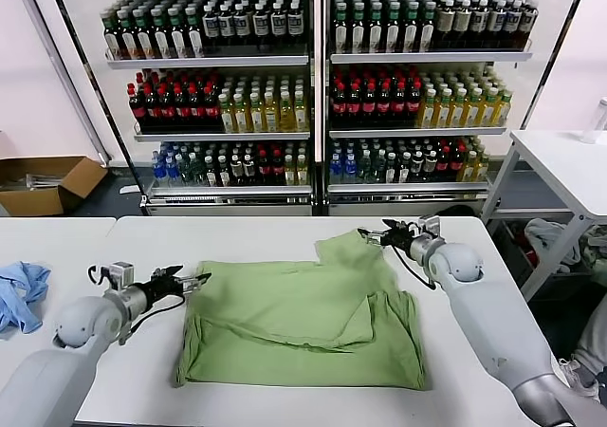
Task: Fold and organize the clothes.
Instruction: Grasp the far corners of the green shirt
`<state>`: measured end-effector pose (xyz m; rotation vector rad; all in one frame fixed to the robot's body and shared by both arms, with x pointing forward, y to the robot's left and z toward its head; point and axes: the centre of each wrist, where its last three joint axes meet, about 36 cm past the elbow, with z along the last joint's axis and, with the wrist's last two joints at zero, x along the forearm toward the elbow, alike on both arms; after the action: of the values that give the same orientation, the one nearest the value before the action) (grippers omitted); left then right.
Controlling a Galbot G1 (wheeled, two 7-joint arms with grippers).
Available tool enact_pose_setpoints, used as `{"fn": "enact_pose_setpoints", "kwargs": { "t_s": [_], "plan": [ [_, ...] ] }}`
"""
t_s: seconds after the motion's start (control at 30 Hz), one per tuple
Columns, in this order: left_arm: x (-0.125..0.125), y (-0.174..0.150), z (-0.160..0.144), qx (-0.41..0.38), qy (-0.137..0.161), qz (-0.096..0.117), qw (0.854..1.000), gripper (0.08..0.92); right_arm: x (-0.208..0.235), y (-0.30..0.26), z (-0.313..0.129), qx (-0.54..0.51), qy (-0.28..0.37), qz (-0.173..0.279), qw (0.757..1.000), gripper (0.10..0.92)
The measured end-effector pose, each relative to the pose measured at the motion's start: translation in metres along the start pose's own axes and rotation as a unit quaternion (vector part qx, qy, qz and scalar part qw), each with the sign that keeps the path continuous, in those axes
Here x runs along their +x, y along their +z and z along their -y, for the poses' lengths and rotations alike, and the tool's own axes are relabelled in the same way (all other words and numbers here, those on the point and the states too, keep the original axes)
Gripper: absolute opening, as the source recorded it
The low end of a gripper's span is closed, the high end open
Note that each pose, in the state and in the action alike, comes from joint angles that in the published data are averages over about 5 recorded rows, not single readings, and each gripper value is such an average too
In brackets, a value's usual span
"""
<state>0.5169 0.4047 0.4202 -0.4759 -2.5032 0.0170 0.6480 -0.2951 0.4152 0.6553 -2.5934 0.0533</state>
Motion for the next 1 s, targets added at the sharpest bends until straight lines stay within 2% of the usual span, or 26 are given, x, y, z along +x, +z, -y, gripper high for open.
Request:
{"fn": "enact_pose_setpoints", "kwargs": {
  "t_s": [0.1, 0.2, 0.67, 1.0],
  "plan": [
    [-0.012, -0.005, -0.001, 0.001, 0.001, -0.003, 1.0, 0.823, -0.008, 0.003, -0.003, 0.001, -0.001, -0.009, 1.0, 0.819],
    [-0.022, -0.007, -0.001, 0.002, 0.002, -0.007, 1.0, 0.823, -0.014, 0.006, -0.006, 0.004, -0.001, -0.019, 1.0, 0.781],
    [-0.04, -0.003, 0.001, 0.003, 0.012, -0.021, 1.0, 0.803, -0.026, 0.012, -0.012, 0.01, -0.004, -0.035, 0.999, 0.381],
    [-0.041, 0.004, 0.003, 0.002, 0.021, -0.024, 0.999, 0.533, -0.027, 0.013, -0.016, 0.011, -0.003, -0.037, 0.999, 0.119]
  ]
}}
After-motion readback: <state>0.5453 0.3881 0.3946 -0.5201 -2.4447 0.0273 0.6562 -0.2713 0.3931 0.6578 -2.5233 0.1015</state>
